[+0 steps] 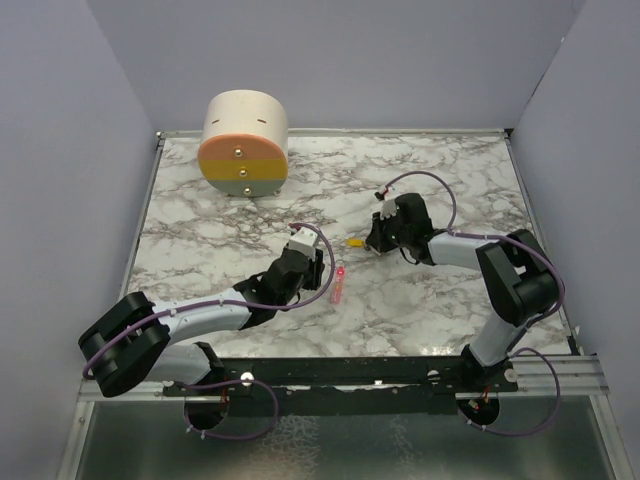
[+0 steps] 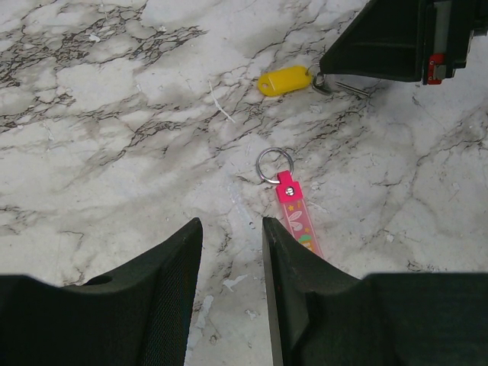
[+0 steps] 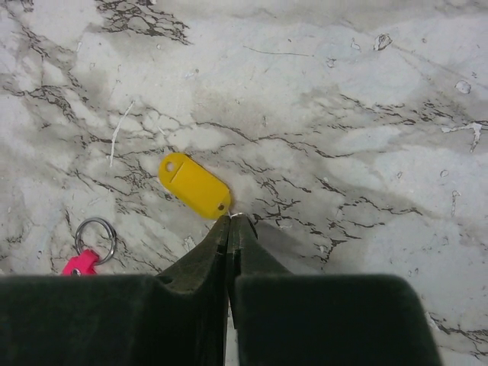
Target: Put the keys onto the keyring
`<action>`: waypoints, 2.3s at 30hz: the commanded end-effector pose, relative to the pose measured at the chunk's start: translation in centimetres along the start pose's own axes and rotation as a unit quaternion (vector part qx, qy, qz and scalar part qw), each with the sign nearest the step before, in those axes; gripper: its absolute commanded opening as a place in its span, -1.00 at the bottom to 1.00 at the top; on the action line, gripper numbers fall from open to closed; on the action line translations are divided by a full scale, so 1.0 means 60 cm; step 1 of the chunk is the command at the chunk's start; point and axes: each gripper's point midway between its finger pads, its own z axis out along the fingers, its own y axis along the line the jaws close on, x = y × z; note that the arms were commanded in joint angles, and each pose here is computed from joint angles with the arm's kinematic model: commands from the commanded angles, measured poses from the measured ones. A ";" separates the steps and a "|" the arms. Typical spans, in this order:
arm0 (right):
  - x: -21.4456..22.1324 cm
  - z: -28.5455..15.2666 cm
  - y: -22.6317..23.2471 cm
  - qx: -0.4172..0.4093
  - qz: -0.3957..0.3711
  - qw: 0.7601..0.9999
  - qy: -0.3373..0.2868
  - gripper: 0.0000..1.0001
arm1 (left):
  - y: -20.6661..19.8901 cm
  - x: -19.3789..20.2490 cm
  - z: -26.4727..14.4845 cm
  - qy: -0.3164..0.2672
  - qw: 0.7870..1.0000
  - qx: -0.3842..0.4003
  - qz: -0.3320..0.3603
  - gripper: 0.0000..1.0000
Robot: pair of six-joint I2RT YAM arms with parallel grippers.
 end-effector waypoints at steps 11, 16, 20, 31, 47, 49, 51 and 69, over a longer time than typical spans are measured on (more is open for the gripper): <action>-0.050 -0.049 0.028 -0.017 -0.007 0.998 -0.062 -0.98 | 0.002 -0.007 -0.001 -0.013 1.000 -0.005 -0.001 -0.20; -0.043 -0.044 0.018 -0.002 -0.004 0.999 -0.052 -0.87 | 0.000 -0.007 -0.001 -0.013 1.000 -0.003 -0.002 -0.20; -0.029 -0.028 0.004 0.016 0.005 0.999 -0.027 -0.36 | 0.000 -0.007 -0.001 -0.013 1.000 -0.002 -0.002 -0.20; -0.015 -0.004 -0.014 0.036 0.016 0.999 -0.008 -0.30 | 0.004 -0.009 -0.004 -0.017 1.000 -0.006 -0.002 -0.03; -0.016 0.002 -0.015 0.036 0.016 0.999 -0.009 -0.65 | 0.008 -0.008 -0.004 -0.017 1.000 -0.011 0.003 -0.01; -0.017 0.001 -0.015 0.036 0.016 0.999 -0.010 -0.73 | 0.008 -0.008 -0.004 -0.017 1.000 -0.011 0.003 -0.01; -0.019 -0.001 -0.015 0.037 0.015 0.999 -0.012 -0.80 | 0.007 -0.009 -0.003 -0.017 1.000 -0.010 0.002 -0.01; -0.072 -0.065 0.008 0.024 -0.009 0.995 -0.093 -0.98 | 0.001 -0.011 -0.004 -0.017 1.000 -0.003 -0.003 -0.01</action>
